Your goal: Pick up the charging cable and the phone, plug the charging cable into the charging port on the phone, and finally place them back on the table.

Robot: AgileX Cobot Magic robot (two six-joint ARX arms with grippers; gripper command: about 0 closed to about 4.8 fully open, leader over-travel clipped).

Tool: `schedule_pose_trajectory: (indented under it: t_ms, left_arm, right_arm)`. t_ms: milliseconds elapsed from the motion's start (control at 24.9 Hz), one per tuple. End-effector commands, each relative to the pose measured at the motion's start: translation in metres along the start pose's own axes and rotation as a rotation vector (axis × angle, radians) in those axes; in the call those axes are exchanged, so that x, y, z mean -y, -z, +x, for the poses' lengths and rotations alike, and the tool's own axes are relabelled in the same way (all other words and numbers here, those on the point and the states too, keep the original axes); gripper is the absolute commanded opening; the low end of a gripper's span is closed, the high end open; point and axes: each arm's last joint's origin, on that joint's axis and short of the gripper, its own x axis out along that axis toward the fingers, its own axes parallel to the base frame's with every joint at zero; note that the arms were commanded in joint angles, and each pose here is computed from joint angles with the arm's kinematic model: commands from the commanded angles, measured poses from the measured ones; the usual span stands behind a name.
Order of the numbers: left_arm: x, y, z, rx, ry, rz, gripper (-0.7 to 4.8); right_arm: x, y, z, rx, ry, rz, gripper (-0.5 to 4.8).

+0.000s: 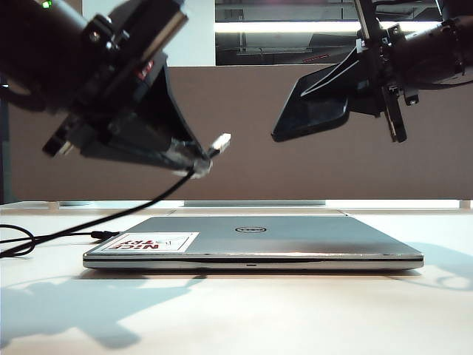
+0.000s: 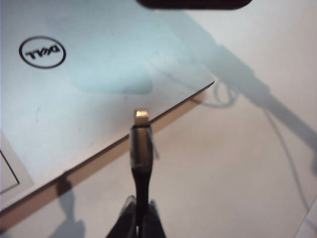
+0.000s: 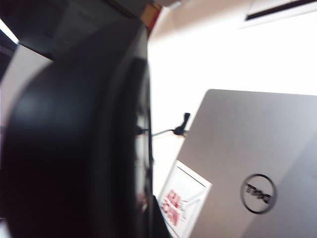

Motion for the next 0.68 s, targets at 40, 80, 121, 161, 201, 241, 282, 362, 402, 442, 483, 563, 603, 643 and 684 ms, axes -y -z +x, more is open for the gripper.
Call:
schedule_pose_trajectory:
  t_ms: [40, 80, 121, 161, 201, 241, 282, 362, 402, 442, 483, 563, 603, 643, 684]
  left_arm:
    - [0.001, 0.0, 0.002, 0.003, 0.006, -0.021, -0.08]
    - [0.001, 0.0, 0.002, 0.005, 0.006, -0.02, -0.08]
    - [0.0, 0.0, 0.003, 0.005, 0.006, -0.02, -0.08]
    - [0.0, 0.0, 0.004, 0.004, 0.006, -0.02, -0.08]
    - [0.0, 0.0, 0.004, 0.003, 0.006, -0.021, -0.08]
    - [0.0, 0.0, 0.005, 0.002, 0.005, -0.02, -0.08]
    - [0.0, 0.0, 0.005, 0.002, 0.005, -0.021, -0.08]
    - [0.0, 0.0, 0.005, 0.002, 0.005, -0.021, -0.08]
    - [0.0, 0.0, 0.005, 0.003, 0.005, -0.021, -0.08]
    - [0.0, 0.0, 0.005, 0.003, 0.005, -0.021, -0.08]
    - [0.0, 0.0, 0.005, 0.002, 0.005, -0.021, -0.08]
    - [0.0, 0.0, 0.005, 0.002, 0.005, -0.021, -0.08]
    - [0.0, 0.0, 0.005, 0.002, 0.005, -0.021, -0.08]
    - [0.0, 0.0, 0.005, 0.002, 0.005, -0.022, -0.08]
    - [0.0, 0.0, 0.005, 0.003, 0.005, -0.022, -0.08]
  right_arm:
    - [-0.013, -0.001, 0.006, 0.021, -0.079, -0.041, -0.05]
    - [-0.016, 0.001, 0.01, 0.012, -0.092, -0.048, -0.05]
    - [-0.019, 0.006, 0.018, -0.009, -0.113, -0.047, -0.05]
    - [-0.02, 0.009, 0.024, -0.024, -0.131, -0.045, -0.05]
    - [-0.02, 0.011, 0.028, -0.037, -0.145, -0.048, -0.05]
    - [-0.02, 0.013, 0.032, -0.045, -0.152, -0.048, -0.05]
    - [-0.019, 0.015, 0.035, -0.053, -0.157, -0.042, -0.05]
    - [-0.018, 0.018, 0.04, -0.06, -0.168, -0.023, -0.05]
    - [-0.018, 0.019, 0.043, -0.061, -0.176, -0.014, -0.05]
    - [-0.017, 0.019, 0.045, -0.058, -0.185, -0.014, -0.05]
    - [-0.017, 0.019, 0.047, -0.055, -0.194, -0.007, -0.05]
    - [-0.017, 0.019, 0.05, -0.045, -0.215, 0.009, -0.05]
    - [-0.016, 0.019, 0.051, -0.042, -0.221, 0.013, -0.05]
    - [-0.016, 0.019, 0.052, -0.039, -0.225, 0.021, -0.05]
    - [-0.015, 0.019, 0.052, -0.04, -0.224, 0.024, -0.05]
